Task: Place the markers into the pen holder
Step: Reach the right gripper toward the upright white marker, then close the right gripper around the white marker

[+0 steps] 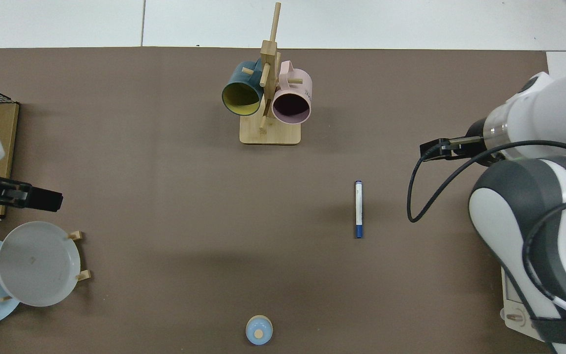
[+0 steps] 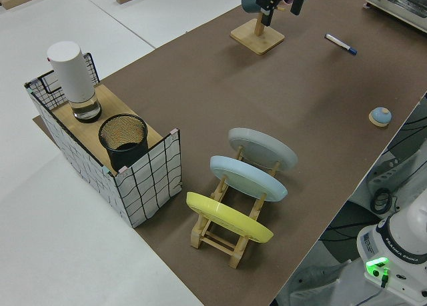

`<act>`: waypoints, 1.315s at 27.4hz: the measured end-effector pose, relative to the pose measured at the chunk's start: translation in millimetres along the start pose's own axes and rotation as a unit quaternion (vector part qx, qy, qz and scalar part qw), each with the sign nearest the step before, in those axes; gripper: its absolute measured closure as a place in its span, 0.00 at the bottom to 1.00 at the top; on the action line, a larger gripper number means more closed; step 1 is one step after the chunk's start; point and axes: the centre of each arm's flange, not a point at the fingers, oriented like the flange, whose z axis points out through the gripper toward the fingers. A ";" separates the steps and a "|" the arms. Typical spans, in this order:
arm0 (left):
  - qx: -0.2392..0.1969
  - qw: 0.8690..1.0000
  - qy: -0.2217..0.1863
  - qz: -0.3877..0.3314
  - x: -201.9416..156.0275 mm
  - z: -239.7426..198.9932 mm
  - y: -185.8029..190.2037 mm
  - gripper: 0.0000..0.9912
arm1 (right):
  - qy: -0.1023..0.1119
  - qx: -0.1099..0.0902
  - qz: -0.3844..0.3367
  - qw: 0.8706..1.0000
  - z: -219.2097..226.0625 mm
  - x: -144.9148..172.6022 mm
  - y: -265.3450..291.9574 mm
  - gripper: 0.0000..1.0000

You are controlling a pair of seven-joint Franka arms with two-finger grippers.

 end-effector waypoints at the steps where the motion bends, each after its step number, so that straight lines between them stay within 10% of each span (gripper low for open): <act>1: 0.000 1.000 -0.001 0.005 0.1 2.4 -0.1 0.00 | -0.002 0.000 0.002 1.000 6.1 1.3 -3.9 0.00; 36: -0.004 1.000 -0.012 0.012 1.5 42.5 -6.6 0.00 | -0.037 0.016 0.068 0.997 214.8 -25.8 -83.6 0.00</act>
